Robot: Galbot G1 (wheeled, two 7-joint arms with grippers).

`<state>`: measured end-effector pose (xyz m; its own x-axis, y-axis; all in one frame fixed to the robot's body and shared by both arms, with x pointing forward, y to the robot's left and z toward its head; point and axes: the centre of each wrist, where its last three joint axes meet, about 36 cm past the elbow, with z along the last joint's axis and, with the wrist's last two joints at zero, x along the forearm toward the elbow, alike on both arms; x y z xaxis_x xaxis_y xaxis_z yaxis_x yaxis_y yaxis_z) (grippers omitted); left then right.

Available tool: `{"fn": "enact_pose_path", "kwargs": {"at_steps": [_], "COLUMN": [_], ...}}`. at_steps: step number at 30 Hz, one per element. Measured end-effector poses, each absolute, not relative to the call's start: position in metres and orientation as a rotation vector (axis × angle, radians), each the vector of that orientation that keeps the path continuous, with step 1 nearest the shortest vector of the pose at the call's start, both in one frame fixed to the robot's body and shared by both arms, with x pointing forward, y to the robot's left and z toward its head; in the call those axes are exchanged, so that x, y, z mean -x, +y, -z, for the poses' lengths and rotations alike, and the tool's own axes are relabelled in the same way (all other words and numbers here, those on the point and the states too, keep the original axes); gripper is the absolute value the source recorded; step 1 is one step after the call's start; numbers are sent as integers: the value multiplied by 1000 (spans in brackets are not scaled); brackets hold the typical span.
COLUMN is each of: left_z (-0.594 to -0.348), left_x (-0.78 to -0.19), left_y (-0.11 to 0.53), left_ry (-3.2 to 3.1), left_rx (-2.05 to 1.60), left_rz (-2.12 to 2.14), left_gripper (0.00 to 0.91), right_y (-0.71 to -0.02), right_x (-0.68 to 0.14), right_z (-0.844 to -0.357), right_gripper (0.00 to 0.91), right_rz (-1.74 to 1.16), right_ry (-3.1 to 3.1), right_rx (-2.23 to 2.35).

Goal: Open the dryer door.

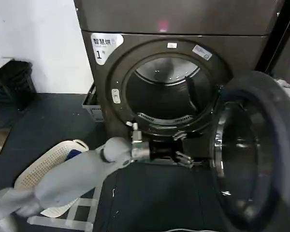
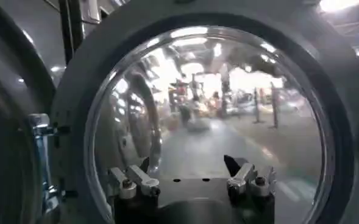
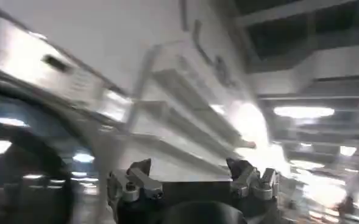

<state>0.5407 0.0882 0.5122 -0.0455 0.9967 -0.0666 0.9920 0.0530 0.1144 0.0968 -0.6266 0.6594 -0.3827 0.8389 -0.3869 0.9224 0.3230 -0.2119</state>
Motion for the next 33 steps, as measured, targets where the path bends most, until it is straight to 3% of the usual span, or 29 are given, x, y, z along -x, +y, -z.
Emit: {"fn": "enact_pose_path", "kwargs": {"at_steps": [9,23,33], "left_z": [-529,-532,-548], "left_x": [-564,-581,-576], "left_y": [46,-17,-56], "left_ry": [2140,2112,2119], "left_rx": [-2086,-2105,-2047], "left_rz": [-91,-138,-106], "left_gripper": [907,907,907], "right_y": [-637,-645,-645], "right_x": [-53,-46,-44], "right_z": [-687,-684,-685], "right_gripper": [907,907,907], "right_rz": [651,668,716], "right_ry": [2326,2328,2305], "right_rx": [-1677,-1673,-1671]}}
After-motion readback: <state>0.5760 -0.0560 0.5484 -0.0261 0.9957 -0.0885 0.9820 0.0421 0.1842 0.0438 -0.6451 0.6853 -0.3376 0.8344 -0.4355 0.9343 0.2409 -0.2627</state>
